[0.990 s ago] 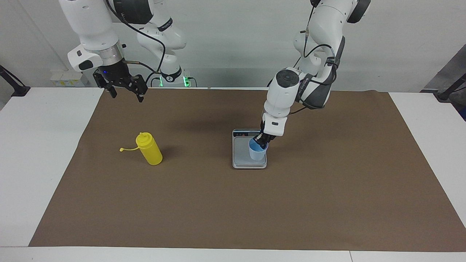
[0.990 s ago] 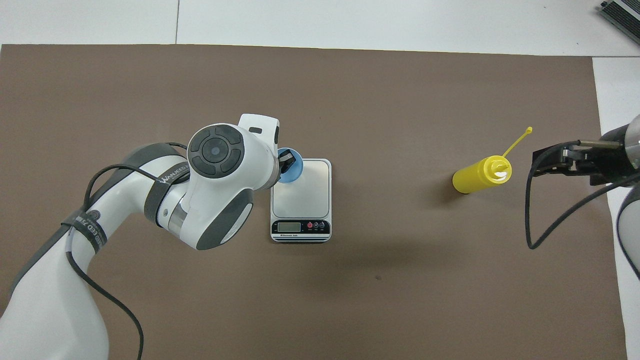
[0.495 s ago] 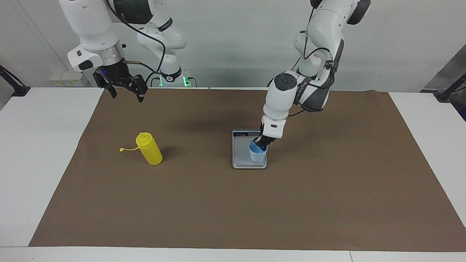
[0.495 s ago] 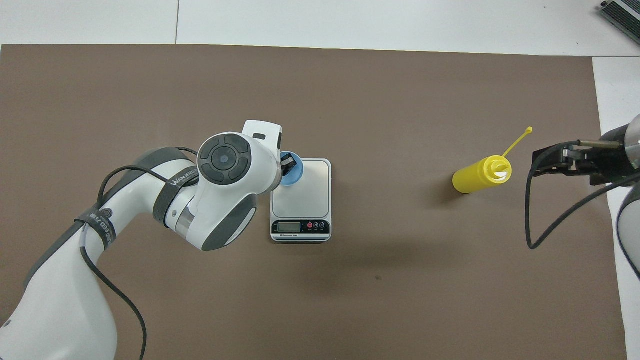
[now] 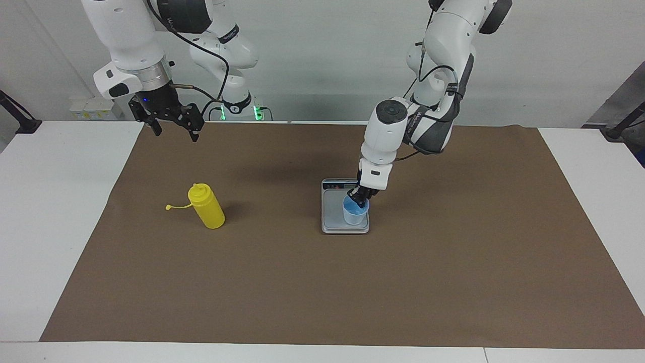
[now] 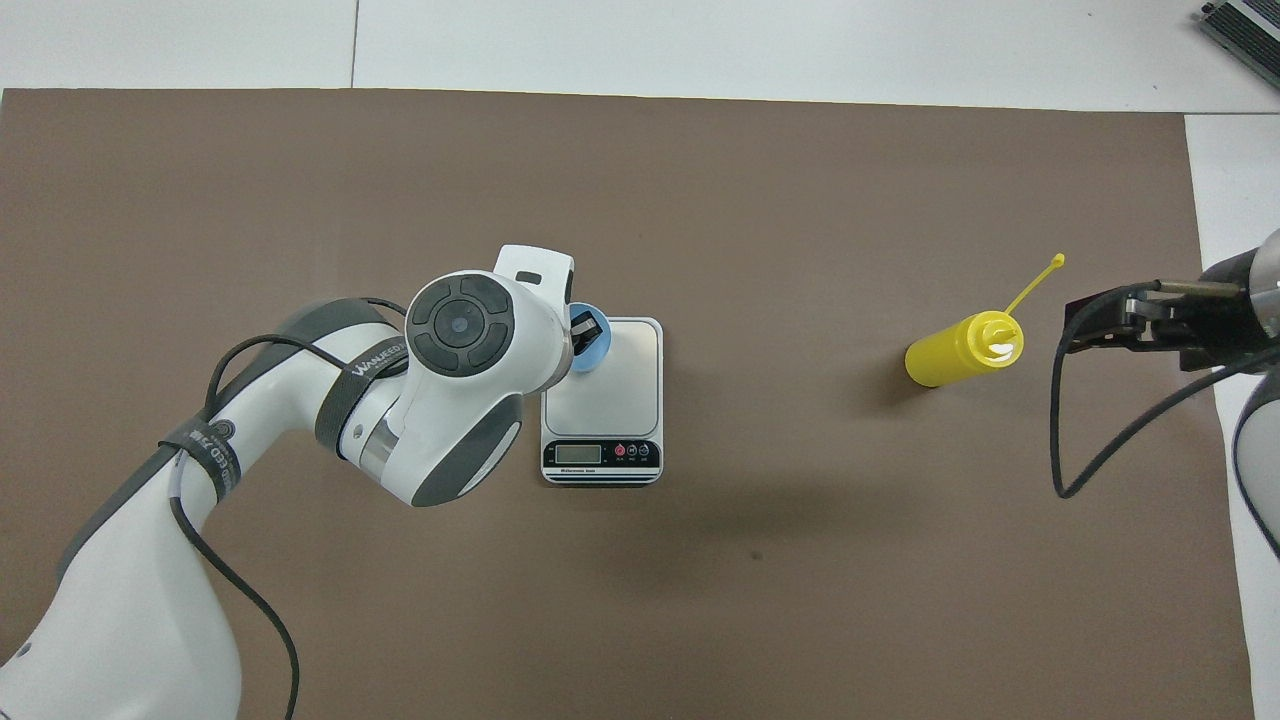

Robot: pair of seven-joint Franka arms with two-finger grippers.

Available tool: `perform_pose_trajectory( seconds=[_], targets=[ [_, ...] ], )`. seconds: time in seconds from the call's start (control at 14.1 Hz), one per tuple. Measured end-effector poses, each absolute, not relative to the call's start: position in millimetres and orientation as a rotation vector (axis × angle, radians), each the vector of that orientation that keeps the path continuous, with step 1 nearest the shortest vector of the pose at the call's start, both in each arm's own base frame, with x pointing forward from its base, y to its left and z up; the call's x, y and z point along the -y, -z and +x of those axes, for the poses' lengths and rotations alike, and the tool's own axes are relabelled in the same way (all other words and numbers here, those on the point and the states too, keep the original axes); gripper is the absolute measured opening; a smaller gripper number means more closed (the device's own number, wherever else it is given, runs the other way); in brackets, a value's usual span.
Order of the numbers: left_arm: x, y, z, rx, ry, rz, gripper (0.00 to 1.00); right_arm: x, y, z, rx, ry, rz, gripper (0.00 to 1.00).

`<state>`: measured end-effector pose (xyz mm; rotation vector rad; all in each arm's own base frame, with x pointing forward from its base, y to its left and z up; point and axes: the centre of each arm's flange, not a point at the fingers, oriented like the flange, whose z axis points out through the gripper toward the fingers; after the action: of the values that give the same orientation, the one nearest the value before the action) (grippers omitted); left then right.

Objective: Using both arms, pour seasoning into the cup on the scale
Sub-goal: 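Lower the blue cup onto the scale and open the left gripper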

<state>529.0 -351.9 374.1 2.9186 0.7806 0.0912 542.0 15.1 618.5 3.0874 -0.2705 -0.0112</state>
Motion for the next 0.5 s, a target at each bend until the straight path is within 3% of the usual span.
perform_pose_trajectory(
  seconds=[0.07, 0.21, 0.5],
  targets=[
    [351.9, -374.3, 529.1, -0.78, -0.092, 2.918, 0.15, -15.1, -618.5, 542.0, 0.271, 0.011, 3.087, 1.0],
    [352.0, -375.8, 529.9, -0.78, -0.094, 2.918, 0.34, -15.1, -618.5, 542.0, 0.271, 0.011, 3.087, 1.0],
    [350.0, -397.4, 537.7, -0.798, -0.075, 2.953, 0.46, -15.1, -618.5, 542.0, 0.271, 0.011, 3.087, 1.0]
  ],
)
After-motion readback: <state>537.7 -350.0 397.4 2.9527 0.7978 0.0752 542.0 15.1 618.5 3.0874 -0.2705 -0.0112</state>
